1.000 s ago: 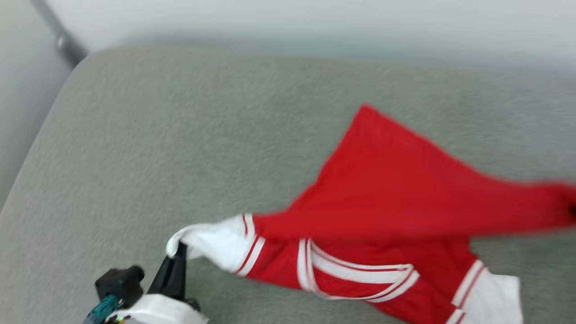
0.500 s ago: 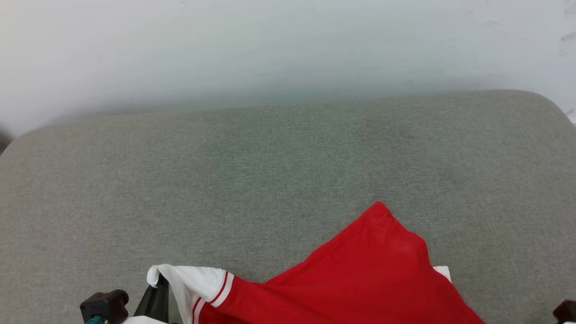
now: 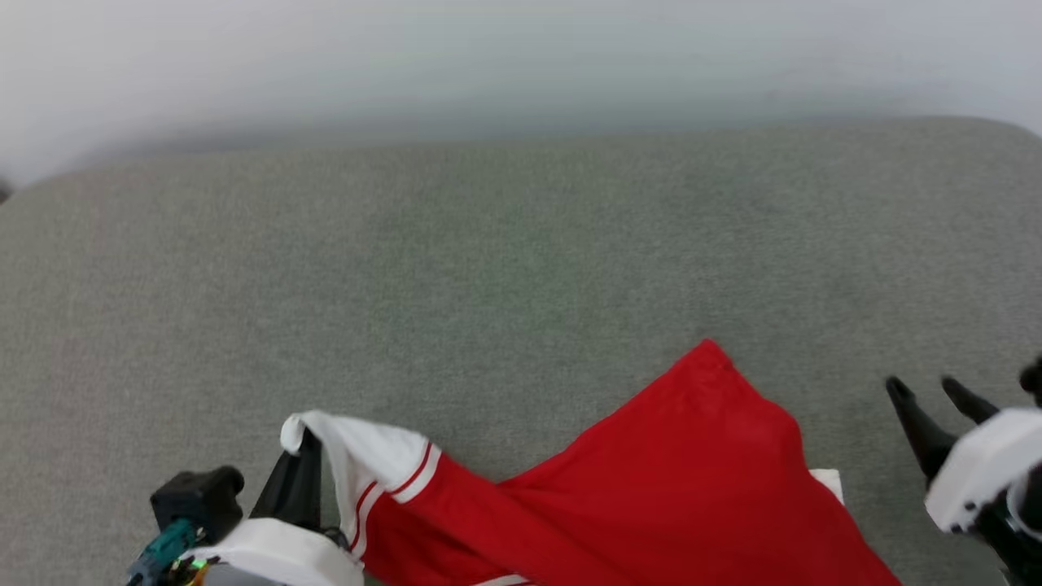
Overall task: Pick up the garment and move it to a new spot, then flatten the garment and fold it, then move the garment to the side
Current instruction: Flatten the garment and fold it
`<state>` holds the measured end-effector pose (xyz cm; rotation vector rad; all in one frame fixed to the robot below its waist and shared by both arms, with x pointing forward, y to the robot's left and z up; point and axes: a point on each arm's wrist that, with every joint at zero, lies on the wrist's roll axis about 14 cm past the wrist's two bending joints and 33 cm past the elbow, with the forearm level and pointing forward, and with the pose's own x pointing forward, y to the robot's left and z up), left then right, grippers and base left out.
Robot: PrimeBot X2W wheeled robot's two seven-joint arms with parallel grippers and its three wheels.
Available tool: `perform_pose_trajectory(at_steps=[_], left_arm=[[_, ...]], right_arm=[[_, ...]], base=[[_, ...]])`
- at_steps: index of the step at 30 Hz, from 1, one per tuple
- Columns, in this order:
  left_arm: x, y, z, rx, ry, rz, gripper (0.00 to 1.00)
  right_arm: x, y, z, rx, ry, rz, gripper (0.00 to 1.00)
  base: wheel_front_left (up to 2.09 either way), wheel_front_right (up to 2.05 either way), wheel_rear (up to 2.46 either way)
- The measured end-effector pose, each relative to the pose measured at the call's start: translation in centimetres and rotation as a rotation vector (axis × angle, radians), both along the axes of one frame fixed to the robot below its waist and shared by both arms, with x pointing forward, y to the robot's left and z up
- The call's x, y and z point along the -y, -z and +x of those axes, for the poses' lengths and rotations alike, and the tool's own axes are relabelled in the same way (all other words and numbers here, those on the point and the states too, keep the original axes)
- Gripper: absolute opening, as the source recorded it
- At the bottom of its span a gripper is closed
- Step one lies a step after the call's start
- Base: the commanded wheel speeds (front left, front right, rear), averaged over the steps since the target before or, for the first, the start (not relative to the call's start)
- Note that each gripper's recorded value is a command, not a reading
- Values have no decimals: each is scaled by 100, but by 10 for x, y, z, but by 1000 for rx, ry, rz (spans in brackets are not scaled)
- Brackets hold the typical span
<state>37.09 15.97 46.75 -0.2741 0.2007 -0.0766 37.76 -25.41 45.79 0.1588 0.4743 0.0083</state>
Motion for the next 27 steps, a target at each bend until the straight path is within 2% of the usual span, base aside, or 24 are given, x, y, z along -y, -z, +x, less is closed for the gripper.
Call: perform_pose_trajectory(at_steps=[3,8,12,20,21,22,24,27], left_arm=[[4,-3,11,19,15,0,0],[8,0,24,24,31,5,0],[8,5,28,21,28,2,0],[0,24,32,-18,-10,-3,0],[-1,26,32,-22,-12,-4,0],[-2,28,31,-28,-13,-4,0],[-3,31,30,-34,-20,-3,0],[-4,31,29,-34,-23,-6,0]], right_arm=[[-27,6,28,-48,-92,9,100],[-60,30,54,-269,-242,-16,100],[-80,51,60,-460,-345,-46,100],[-113,89,54,-708,-493,-78,100],[-114,92,54,-721,-499,-79,60],[-115,93,54,-730,-506,-78,36],[-117,94,55,-740,-515,-73,0],[-121,91,53,-732,-530,-64,0]], base=[[0,0,0],[0,0,0],[0,0,0],[0,0,0],[0,0,0],[0,0,0],[0,0,0],[0,0,0]])
